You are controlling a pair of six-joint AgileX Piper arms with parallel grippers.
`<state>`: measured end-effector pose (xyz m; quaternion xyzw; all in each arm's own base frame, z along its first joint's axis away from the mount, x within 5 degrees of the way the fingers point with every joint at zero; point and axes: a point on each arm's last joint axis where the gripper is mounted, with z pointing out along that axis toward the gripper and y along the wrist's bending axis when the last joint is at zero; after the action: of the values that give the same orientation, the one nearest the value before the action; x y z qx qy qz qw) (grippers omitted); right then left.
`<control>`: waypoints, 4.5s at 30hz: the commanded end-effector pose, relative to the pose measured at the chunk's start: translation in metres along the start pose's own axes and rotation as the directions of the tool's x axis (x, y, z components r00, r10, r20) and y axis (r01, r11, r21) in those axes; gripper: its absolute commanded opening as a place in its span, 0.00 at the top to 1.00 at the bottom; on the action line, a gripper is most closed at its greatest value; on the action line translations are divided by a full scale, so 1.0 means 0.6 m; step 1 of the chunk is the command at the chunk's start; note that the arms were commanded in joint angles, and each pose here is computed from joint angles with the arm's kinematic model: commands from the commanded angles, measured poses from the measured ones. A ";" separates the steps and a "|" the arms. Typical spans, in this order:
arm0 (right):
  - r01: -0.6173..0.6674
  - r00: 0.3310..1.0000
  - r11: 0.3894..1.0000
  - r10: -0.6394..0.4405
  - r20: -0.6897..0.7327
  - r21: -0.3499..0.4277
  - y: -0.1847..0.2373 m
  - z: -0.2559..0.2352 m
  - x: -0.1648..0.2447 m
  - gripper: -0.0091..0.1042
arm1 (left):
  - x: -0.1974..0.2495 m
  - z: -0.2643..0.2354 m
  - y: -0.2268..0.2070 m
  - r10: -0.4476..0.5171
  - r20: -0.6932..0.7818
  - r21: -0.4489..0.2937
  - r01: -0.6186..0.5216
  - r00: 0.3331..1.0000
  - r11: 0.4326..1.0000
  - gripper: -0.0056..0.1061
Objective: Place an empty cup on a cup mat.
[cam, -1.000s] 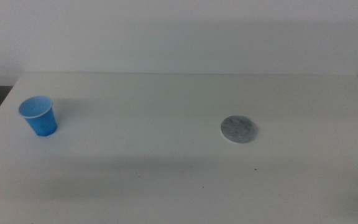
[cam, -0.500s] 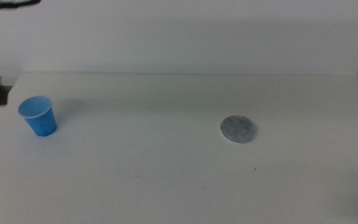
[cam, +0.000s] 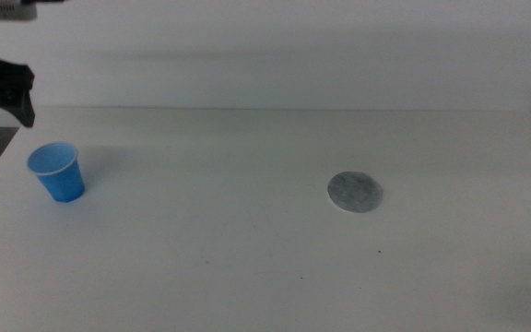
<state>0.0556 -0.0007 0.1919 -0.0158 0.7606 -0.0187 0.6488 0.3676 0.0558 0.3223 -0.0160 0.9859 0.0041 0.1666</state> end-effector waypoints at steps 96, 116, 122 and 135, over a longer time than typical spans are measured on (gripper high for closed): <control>0.010 1.000 1.000 -0.010 0.007 0.002 0.000 0.000 0.001 0.10 | -0.063 0.131 -0.601 0.321 0.144 0.659 -0.332 0.936 0.675 0.11; 0.010 1.000 1.000 -0.010 0.007 0.002 0.000 0.000 0.001 0.10 | 0.205 -0.104 -0.222 0.245 0.430 0.278 -0.386 0.869 0.880 0.11; 0.010 1.000 1.000 -0.010 0.007 0.002 0.000 0.000 0.001 0.10 | 0.309 -0.097 -0.153 0.166 0.662 0.109 -0.313 0.731 0.944 0.11; 0.010 1.000 1.000 -0.010 0.007 0.002 0.000 0.000 0.001 0.10 | 0.525 -0.003 -0.081 -0.026 0.902 0.050 -0.044 0.431 0.998 0.11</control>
<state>0.0556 -0.0007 0.1919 -0.0158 0.7606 -0.0187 0.6488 0.0761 -0.0034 0.2251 0.0089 0.7585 -0.0175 0.6514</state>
